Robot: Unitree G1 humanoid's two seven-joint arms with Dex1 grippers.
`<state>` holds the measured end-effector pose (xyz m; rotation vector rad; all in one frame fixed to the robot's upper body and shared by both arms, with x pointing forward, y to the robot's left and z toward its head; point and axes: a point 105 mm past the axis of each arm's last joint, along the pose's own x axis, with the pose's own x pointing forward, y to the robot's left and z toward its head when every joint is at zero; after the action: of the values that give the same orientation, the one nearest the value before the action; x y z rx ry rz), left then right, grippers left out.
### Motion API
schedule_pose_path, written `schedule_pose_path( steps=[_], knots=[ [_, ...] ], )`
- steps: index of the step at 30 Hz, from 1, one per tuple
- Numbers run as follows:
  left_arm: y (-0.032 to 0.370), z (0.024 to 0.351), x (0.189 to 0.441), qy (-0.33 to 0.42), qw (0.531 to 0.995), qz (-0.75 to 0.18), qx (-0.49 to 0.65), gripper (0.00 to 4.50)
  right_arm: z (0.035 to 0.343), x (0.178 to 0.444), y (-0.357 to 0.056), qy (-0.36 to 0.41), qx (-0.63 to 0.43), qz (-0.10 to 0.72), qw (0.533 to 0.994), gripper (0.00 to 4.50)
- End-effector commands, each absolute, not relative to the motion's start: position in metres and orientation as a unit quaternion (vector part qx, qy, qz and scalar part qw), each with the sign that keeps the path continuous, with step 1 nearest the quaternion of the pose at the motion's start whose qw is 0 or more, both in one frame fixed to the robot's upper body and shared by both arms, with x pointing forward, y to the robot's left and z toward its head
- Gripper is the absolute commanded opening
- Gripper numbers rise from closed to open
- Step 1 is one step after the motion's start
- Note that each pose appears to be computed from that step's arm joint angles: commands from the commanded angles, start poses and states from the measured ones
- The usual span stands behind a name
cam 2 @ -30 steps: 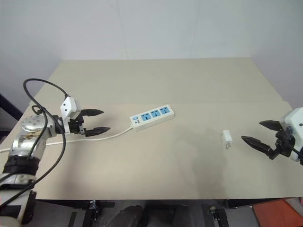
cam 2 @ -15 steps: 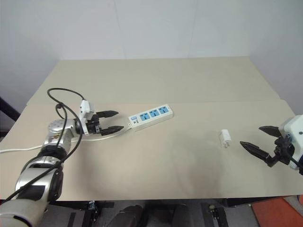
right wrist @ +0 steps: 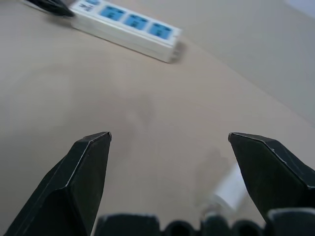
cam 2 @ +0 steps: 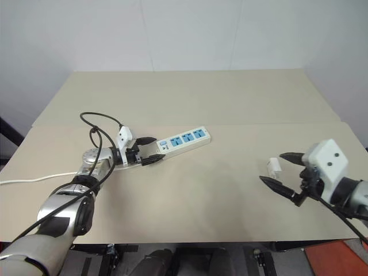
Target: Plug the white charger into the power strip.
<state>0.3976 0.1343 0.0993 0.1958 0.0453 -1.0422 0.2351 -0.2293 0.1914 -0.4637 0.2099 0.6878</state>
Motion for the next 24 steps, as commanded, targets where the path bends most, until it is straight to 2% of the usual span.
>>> schedule_pose_path(
  steps=[1,7,15,18,20,24],
  knots=[
    [0.131,0.111,0.403,0.009,0.863,-0.496,0.096,4.48,0.196,0.235,-0.216,0.088,-0.227,0.338,0.909,4.5],
    [0.123,0.102,0.404,0.033,0.86,-0.496,0.112,4.48,0.187,0.232,-0.198,0.103,-0.224,0.358,0.901,4.5],
    [0.109,0.093,0.405,0.054,0.856,-0.498,0.129,4.48,0.183,0.232,-0.193,0.107,-0.22,0.353,0.903,4.5],
    [0.107,0.092,0.406,0.053,0.859,-0.492,0.131,3.88,0.184,0.233,-0.194,0.108,-0.221,0.349,0.904,4.5],
    [0.107,0.091,0.406,0.052,0.858,-0.492,0.139,3.3,0.183,0.233,-0.195,0.109,-0.22,0.346,0.905,4.5],
    [0.107,0.092,0.406,0.052,0.854,-0.495,0.149,3.28,0.181,0.234,-0.195,0.111,-0.22,0.345,0.906,4.5]
  ],
)
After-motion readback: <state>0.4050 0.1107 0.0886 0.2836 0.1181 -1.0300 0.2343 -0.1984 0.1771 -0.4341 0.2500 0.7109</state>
